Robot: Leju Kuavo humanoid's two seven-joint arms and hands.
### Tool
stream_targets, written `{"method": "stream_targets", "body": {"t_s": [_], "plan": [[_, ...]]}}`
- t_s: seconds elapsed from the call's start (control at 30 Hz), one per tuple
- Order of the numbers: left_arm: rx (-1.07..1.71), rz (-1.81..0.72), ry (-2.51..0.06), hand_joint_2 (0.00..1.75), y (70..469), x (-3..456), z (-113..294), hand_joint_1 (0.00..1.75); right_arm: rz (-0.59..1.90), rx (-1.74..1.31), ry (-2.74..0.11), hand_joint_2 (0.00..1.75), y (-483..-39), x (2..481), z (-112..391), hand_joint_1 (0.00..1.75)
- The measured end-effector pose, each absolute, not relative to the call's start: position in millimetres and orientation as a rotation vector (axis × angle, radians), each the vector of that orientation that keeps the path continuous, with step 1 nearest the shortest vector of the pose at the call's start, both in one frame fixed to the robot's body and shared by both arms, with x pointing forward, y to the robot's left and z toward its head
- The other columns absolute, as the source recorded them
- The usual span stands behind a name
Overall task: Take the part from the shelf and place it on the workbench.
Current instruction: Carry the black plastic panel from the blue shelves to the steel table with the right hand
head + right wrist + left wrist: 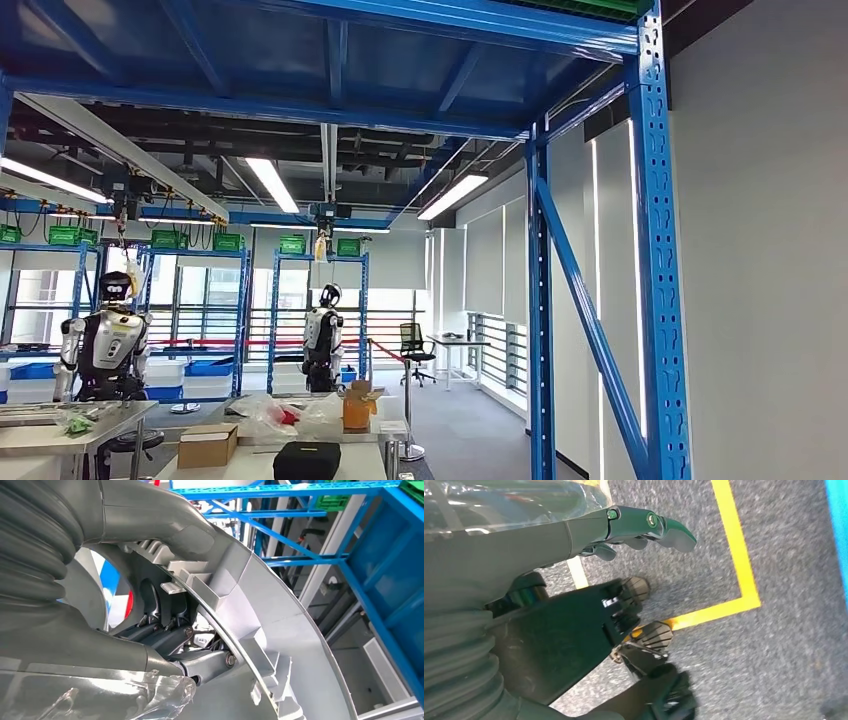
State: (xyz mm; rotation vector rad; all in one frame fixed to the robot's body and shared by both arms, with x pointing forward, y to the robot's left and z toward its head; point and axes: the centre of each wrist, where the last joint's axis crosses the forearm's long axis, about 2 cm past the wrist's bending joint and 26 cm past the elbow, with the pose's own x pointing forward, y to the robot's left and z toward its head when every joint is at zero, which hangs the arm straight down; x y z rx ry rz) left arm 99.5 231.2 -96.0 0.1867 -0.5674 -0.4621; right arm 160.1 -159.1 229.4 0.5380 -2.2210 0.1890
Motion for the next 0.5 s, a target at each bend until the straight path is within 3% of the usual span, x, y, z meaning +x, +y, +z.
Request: {"method": "stream_targets", "body": {"t_s": [0.5], "plan": [[0.186,-0.459,-0.561,1.75,231.1,96.5,-96.6,0.0,0.179,0.527,-2.218,1.75,-160.7,159.6,228.2,1.75]]}}
